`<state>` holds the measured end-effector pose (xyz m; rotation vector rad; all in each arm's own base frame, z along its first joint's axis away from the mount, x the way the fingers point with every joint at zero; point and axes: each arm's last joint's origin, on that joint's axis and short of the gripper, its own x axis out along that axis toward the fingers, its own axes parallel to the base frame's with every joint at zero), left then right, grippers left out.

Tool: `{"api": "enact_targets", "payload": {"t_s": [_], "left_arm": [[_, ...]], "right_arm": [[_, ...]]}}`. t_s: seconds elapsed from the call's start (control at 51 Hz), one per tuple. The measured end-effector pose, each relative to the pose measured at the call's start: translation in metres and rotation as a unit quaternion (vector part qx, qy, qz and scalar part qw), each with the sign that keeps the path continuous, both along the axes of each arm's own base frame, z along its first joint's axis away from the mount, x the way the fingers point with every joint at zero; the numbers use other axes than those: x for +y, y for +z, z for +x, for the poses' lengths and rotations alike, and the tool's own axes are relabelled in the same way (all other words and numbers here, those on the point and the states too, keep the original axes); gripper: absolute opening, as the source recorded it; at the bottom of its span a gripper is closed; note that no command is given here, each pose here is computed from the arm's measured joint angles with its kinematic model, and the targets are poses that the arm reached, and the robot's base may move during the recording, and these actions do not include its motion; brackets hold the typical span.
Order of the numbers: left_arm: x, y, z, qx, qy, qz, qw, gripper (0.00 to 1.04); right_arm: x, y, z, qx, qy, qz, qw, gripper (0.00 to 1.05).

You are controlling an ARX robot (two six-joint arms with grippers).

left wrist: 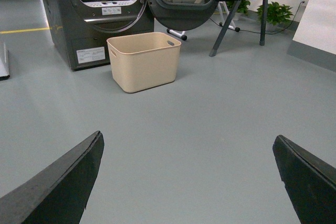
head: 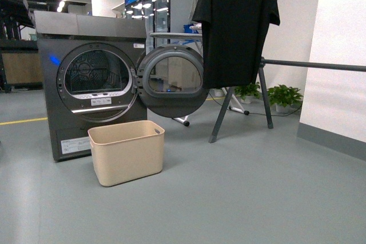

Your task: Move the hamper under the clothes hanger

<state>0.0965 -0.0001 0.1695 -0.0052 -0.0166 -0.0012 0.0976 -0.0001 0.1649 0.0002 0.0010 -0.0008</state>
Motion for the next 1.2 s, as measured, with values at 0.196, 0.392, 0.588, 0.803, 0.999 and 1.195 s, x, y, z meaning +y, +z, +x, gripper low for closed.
{"api": "enact_targets", "payload": {"t_s": [0.196, 0.392, 0.588, 0.803, 0.999, 1.195], "left_arm": [[0.0, 0.0, 0.0, 0.0, 0.0, 0.0, 1.0, 0.98], [0.0, 0.0, 0.0, 0.0, 0.0, 0.0, 1.0, 0.98], [0.0, 0.0001, -0.0001, -0.001, 0.0, 0.0, 1.0, 0.98], [0.0, 0.0, 0.0, 0.0, 0.0, 0.0, 1.0, 0.98], [0.0, 0.0, 0.0, 0.0, 0.0, 0.0, 1.0, 0.98], [0.0, -0.0001, 0.0001, 0.0, 0.0, 0.0, 1.0, 0.98]], "right_arm": [[0.0, 0.0, 0.0, 0.0, 0.0, 0.0, 1.0, 0.97], [0.0, 0.0, 0.0, 0.0, 0.0, 0.0, 1.0, 0.97], [0.0, 0.0, 0.0, 0.0, 0.001, 0.0, 1.0, 0.97], [0.0, 0.0, 0.0, 0.0, 0.001, 0.0, 1.0, 0.97], [0.0001, 0.0, 0.0, 0.0, 0.001, 0.0, 1.0, 0.97], [0.0, 0.0, 0.0, 0.0, 0.0, 0.0, 1.0, 0.97]]}}
